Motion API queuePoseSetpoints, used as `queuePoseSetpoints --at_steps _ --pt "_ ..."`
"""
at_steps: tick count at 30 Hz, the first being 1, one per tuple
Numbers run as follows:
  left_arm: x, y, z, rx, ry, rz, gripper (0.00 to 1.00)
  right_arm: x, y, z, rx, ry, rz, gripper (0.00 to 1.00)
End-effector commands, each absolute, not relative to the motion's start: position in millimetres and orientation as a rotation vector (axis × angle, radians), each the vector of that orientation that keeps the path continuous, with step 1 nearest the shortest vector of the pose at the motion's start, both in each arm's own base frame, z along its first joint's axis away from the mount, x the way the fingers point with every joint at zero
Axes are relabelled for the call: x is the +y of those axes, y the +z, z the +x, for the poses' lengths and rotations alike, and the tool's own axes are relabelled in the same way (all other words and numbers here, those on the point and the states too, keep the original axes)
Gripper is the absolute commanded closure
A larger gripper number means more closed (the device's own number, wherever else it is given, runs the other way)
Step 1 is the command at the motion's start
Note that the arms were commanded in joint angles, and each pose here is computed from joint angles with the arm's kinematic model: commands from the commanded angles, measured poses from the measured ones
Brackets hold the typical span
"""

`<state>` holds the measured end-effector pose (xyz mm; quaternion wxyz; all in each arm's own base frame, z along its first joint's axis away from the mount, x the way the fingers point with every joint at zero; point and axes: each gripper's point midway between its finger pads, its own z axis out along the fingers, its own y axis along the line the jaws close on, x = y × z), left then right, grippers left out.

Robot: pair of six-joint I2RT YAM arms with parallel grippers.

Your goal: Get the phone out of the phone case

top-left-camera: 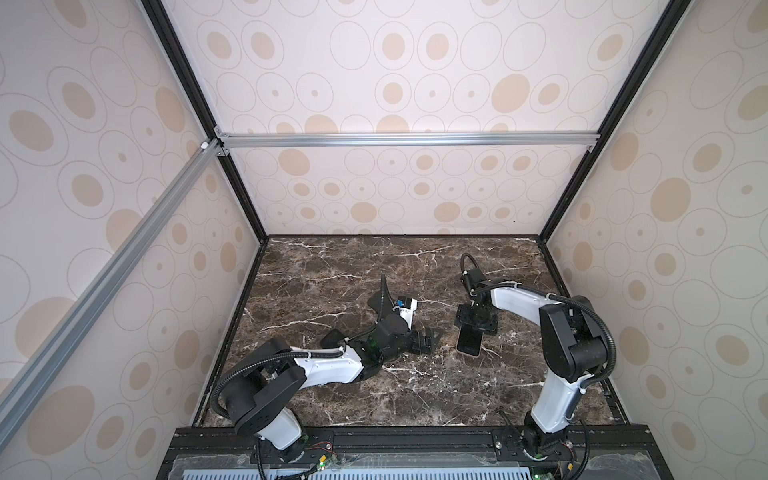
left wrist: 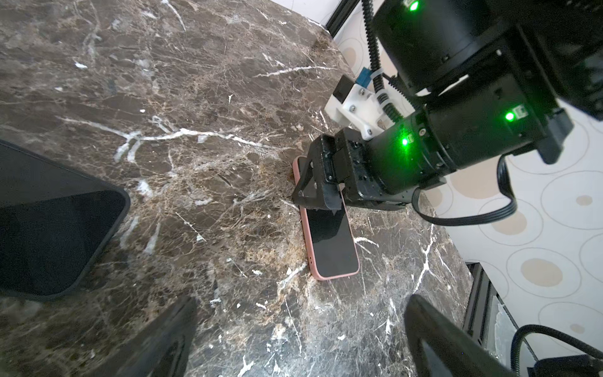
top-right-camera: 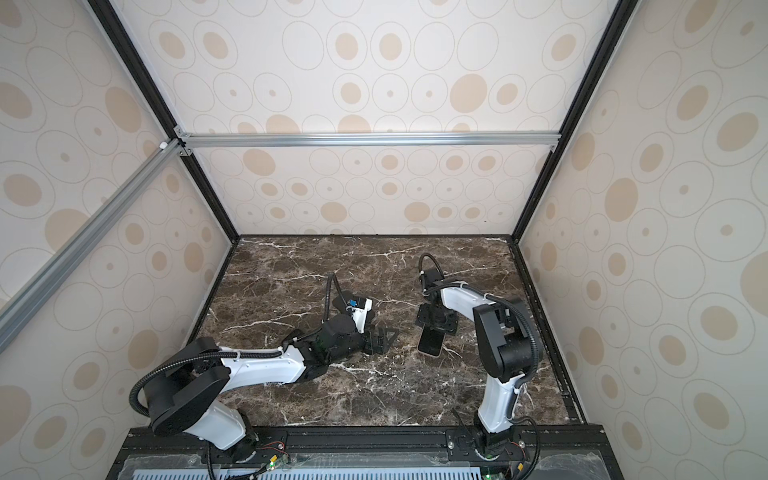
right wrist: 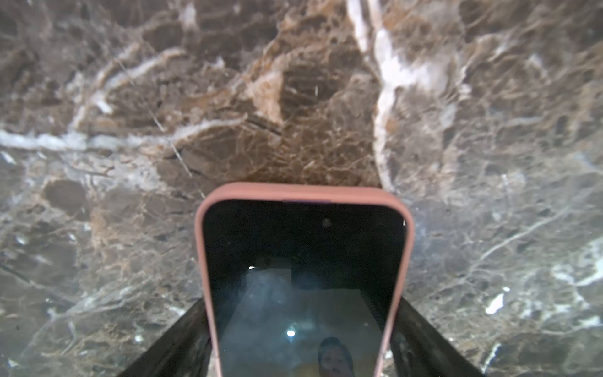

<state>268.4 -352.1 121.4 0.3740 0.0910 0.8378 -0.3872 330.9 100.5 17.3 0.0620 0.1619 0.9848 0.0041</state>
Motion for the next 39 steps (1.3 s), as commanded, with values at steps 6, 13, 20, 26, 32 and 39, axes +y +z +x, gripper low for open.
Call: queuePoseSetpoints --at_steps 6,13,20,26,32,39 --pt "-374 113 273 2.205 -0.996 0.276 0.02 104 7 314 3.024 0.071 0.525 0.28" --pt "-392 104 267 2.253 -1.040 0.311 0.01 113 8 312 2.960 0.457 0.685 0.31" --pt "-419 93 256 2.300 -1.095 0.349 0.08 116 6 311 2.838 0.836 0.805 0.35" --pt "-440 77 252 2.351 -1.107 0.370 0.20 109 5 304 2.818 0.879 0.815 0.36" --pt "-448 71 262 2.371 -1.053 0.371 0.33 103 6 300 2.808 0.893 0.821 0.36" --pt "-457 65 270 2.377 -1.044 0.395 0.47 101 7 297 2.814 0.909 0.811 0.36"
